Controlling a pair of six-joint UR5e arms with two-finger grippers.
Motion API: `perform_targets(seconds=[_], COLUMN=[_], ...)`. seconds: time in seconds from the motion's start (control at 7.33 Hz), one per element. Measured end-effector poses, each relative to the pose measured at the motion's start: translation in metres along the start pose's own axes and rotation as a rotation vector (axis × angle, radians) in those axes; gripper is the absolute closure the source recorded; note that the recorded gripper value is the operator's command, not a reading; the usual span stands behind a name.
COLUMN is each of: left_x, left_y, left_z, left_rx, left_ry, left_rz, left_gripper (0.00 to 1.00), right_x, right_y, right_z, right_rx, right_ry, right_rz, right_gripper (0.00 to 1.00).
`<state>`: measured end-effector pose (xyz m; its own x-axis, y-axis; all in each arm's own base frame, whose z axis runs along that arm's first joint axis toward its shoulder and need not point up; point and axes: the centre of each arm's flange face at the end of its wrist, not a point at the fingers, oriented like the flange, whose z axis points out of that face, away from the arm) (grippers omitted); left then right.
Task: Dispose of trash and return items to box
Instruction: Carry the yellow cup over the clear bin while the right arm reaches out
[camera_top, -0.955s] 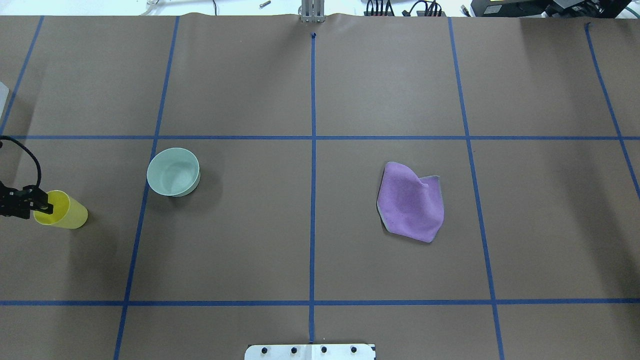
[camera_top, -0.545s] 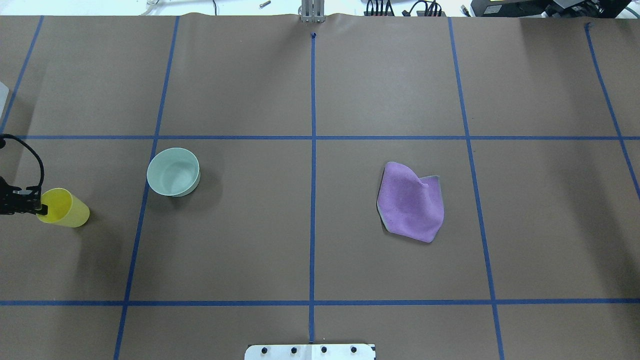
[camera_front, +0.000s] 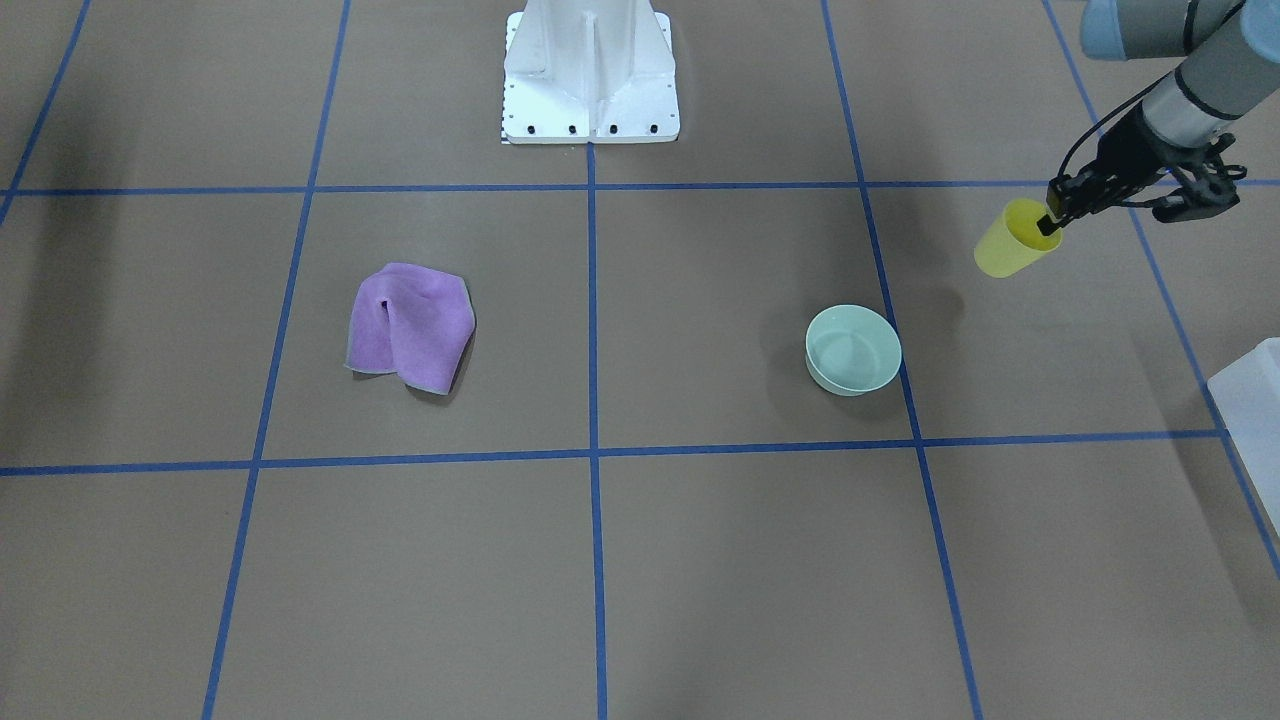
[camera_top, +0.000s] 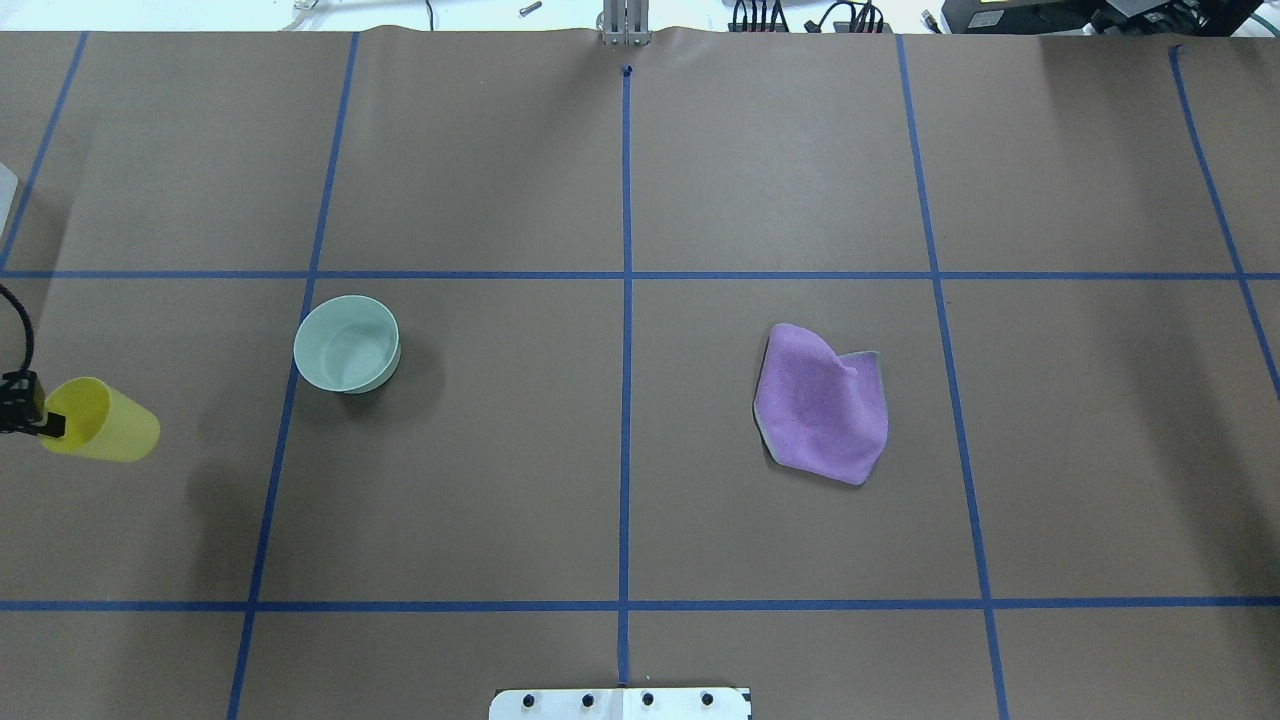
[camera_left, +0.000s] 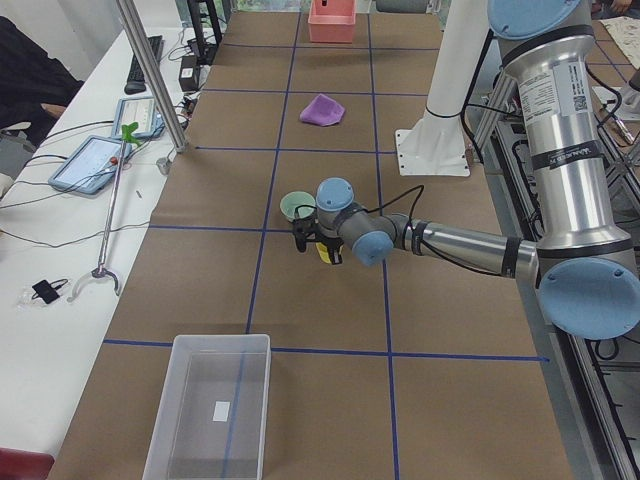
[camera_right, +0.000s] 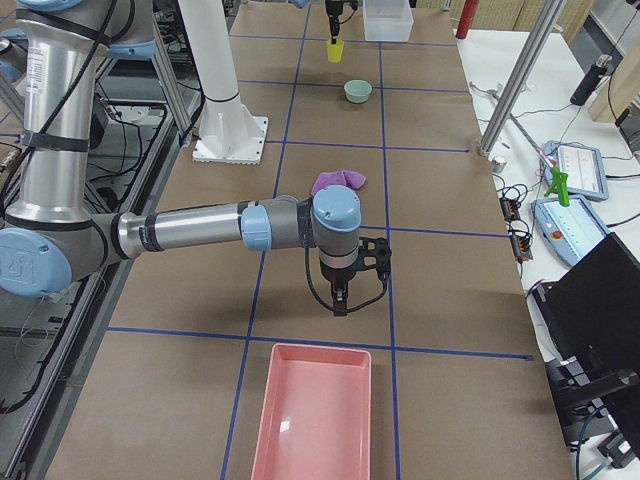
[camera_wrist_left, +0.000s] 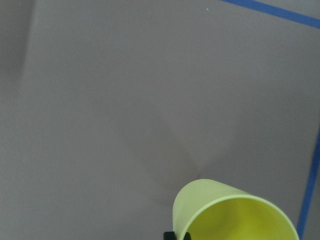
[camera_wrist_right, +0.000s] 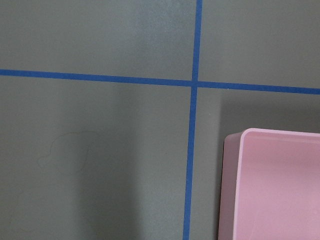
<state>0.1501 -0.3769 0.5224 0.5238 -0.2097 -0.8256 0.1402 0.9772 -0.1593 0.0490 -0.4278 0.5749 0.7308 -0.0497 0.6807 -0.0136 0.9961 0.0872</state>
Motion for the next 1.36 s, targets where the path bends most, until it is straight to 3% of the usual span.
perform_targets(seconds=[0.27, 0.68, 0.95, 1.36], left_x=[-0.044, -0.101, -0.134, -0.214], left_y=[-0.025, -0.096, -0.154, -0.224], left_z=[-0.043, -0.11, -0.149, -0.155], left_rx=[0.044, 0.086, 0.078, 0.039], left_ry=[0.03, -0.048, -0.093, -0.17], left_rz=[0.055, 0.143, 0.167, 0.19], left_gripper=[1.0, 1.0, 1.0, 1.0], right_x=[-0.003, -0.034, -0.101, -0.257], right_y=[0.0, -0.018, -0.046, -0.07], right_z=[0.0, 0.002, 0.004, 0.023], right_rx=[-0.002, -0.006, -0.01, -0.027], right_ry=[-0.026, -0.061, -0.081, -0.087], right_rz=[0.0, -0.03, -0.048, 0.025], right_gripper=[0.0, 0.0, 0.0, 0.0])
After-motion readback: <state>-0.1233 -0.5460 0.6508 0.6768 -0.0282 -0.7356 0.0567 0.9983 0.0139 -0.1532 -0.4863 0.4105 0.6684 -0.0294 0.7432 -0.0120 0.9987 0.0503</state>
